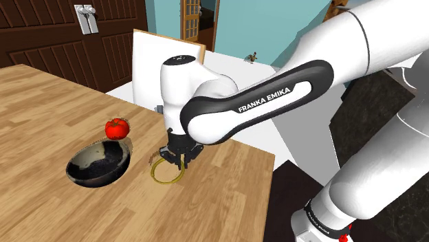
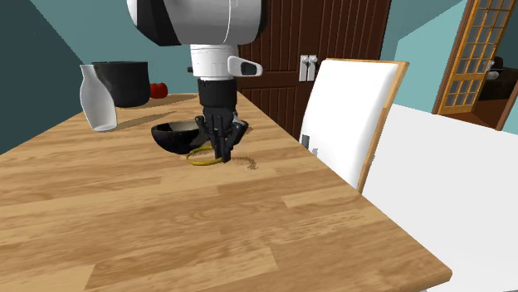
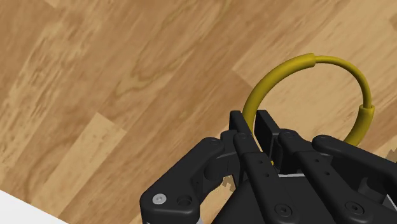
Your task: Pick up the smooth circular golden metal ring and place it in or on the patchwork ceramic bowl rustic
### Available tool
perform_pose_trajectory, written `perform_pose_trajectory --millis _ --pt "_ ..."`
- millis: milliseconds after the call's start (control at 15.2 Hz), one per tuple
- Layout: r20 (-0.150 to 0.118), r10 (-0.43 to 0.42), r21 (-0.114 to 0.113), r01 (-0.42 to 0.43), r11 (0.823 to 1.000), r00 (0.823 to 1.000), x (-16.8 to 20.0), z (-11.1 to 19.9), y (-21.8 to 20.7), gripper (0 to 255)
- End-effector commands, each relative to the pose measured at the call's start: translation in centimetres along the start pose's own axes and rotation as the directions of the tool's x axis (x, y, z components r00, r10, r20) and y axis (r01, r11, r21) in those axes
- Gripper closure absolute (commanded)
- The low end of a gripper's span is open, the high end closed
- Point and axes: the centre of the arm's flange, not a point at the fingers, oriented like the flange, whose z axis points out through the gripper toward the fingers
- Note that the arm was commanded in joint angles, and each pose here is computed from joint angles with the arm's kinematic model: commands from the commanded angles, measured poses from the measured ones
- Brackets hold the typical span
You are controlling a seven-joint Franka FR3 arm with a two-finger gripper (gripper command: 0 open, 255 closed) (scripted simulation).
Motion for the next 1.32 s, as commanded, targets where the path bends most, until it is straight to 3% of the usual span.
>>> perform_pose_trajectory --millis 0,1056,1254 --pt "0.001 0.0 0.0 0.0 1.0 1.0 0.1 -1.0 -0.1 255" --pt "0.001 0.0 0.0 0.0 1.0 1.0 -0.1 -9.0 0.1 255" --pt "0.001 0.0 0.0 0.0 1.0 1.0 1.4 -9.2 -3.6 255"
